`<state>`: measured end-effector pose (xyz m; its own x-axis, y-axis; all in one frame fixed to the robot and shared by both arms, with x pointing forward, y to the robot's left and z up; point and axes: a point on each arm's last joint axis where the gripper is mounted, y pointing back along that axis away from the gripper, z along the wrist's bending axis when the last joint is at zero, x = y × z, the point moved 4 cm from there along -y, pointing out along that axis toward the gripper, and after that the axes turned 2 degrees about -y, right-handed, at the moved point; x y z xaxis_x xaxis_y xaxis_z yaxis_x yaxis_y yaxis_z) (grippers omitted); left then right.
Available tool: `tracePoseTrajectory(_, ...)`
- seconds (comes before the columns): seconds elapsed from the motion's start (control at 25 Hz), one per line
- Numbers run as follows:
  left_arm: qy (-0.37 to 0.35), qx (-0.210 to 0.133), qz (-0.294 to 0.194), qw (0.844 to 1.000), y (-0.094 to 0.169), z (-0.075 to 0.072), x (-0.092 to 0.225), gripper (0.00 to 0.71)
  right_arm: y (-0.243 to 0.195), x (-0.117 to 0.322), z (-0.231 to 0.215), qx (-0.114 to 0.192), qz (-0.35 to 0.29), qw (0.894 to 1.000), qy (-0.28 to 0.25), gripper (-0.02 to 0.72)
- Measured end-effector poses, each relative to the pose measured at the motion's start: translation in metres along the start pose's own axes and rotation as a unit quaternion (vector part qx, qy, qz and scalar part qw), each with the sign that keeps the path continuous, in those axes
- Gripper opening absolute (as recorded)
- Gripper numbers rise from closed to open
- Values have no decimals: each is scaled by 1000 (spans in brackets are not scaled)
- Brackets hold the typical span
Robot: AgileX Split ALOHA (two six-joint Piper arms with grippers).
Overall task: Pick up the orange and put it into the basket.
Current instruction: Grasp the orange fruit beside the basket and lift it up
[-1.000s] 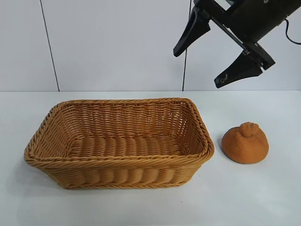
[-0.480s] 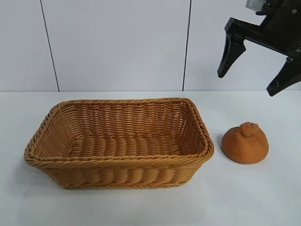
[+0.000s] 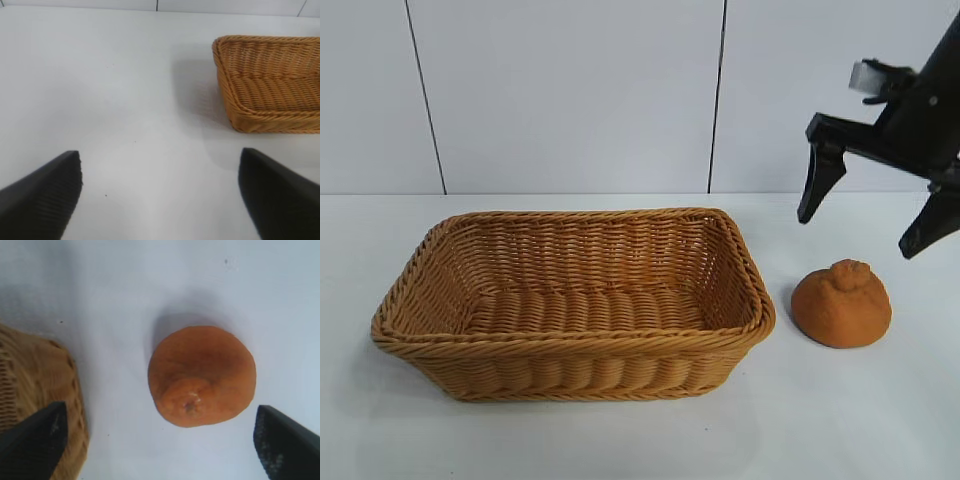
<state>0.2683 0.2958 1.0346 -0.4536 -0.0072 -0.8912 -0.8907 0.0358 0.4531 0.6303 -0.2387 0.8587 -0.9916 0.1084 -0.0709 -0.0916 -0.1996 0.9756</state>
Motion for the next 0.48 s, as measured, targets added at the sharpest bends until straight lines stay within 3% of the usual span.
tracePoseTrajectory(0.2, 0, 0, 0, 1000, 0, 0, 0, 610, -2, 0, 0, 1, 1, 1000, 0, 236)
tracePoseTrajectory(0.28, 0, 0, 0, 1000, 0, 0, 0, 610, 0, 0, 0, 0, 1, 1000, 1, 115)
tracePoseTrajectory(0.36, 0, 0, 0, 1000, 0, 0, 0, 610, 6, -1, 2, -2, -4, 1000, 2, 52)
tracePoseTrajectory(0.48, 0, 0, 0, 1000, 0, 0, 0, 610, 21, -1, 5, -5, -16, 1000, 6, 52)
